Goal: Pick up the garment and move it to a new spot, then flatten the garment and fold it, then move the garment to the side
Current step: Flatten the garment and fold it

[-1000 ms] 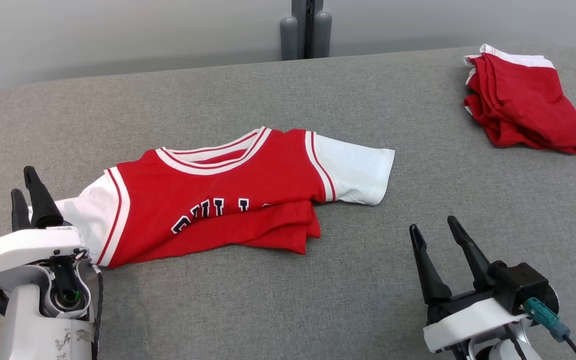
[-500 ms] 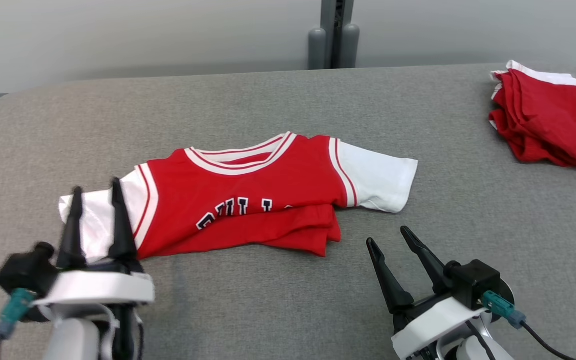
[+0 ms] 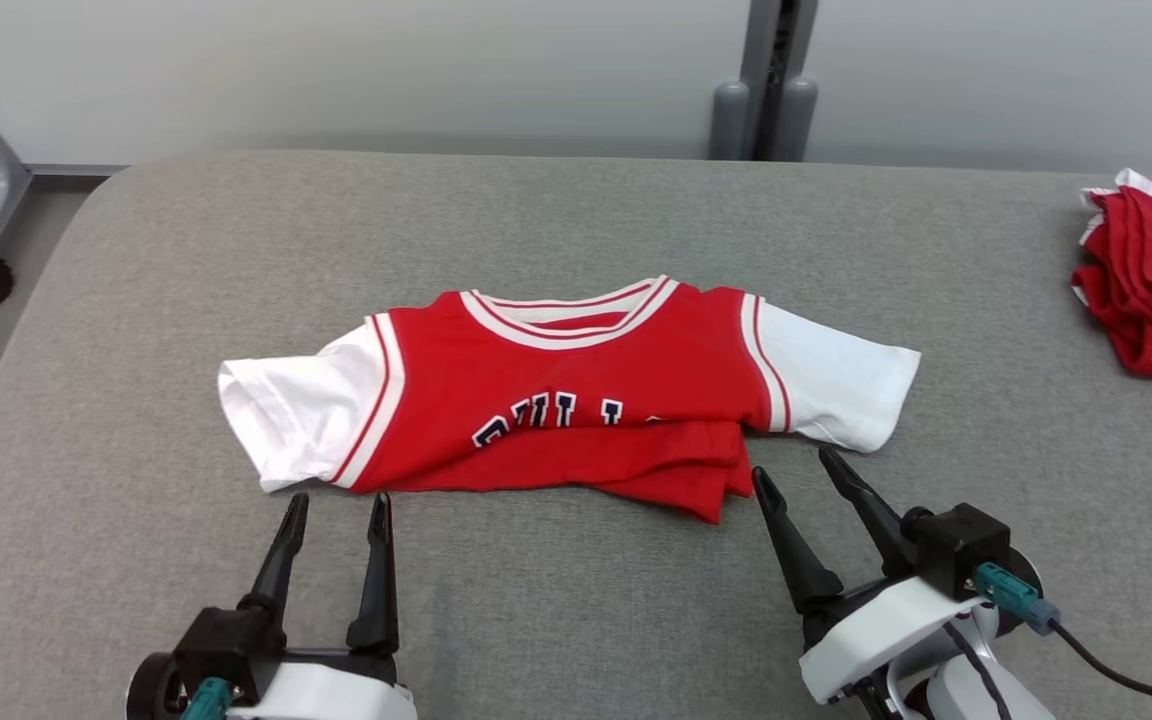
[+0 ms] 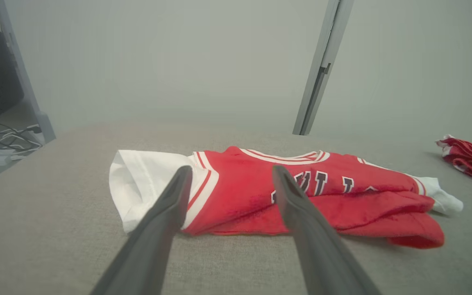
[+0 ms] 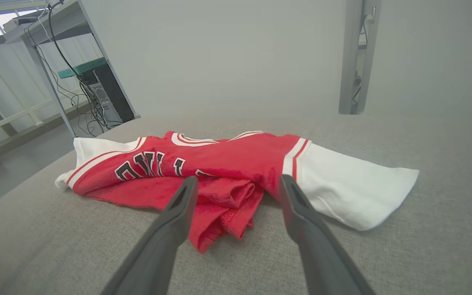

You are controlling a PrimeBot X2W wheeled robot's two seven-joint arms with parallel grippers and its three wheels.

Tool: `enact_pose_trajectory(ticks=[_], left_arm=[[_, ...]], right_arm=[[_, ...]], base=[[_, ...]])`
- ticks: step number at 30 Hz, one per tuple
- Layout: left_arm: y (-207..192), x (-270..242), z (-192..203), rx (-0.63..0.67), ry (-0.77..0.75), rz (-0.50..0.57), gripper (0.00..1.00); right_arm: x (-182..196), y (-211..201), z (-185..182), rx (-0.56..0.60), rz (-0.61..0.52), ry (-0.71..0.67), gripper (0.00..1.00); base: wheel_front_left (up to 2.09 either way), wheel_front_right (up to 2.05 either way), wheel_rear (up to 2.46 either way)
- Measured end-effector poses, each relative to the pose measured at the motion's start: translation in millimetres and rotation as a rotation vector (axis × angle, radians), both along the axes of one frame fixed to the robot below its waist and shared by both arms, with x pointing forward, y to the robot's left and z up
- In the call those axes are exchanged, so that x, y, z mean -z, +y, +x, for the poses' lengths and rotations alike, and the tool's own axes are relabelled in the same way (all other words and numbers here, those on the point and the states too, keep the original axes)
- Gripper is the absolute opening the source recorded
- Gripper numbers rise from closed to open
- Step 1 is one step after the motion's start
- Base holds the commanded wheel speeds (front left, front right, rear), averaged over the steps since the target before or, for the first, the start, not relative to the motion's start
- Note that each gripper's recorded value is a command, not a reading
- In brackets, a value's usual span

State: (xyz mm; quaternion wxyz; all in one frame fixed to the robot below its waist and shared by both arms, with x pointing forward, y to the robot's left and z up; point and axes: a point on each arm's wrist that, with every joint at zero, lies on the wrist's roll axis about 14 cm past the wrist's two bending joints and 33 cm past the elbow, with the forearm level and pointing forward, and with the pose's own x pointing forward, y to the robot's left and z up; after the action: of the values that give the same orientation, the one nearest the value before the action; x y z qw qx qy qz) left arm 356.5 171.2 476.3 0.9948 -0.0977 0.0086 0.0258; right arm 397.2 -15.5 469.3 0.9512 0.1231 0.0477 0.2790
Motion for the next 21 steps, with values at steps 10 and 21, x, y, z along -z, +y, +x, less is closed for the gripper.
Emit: enact_pose_trajectory(ticks=[10,21], left_arm=[[8.1,5.9,-19.0,-0.045,0.026,0.005,1.00],[13.2,9.7,-19.7,-0.069,0.042,0.002,1.00]], right_arm=[[19.0,13.4,3.5,-0.040,-0.025,0.062,1.00],[44.0,30.1,17.1,-0.105,-0.097,0.130,0.88]], base=[[0.00,0.00,0.00],[0.00,0.00,0.00]])
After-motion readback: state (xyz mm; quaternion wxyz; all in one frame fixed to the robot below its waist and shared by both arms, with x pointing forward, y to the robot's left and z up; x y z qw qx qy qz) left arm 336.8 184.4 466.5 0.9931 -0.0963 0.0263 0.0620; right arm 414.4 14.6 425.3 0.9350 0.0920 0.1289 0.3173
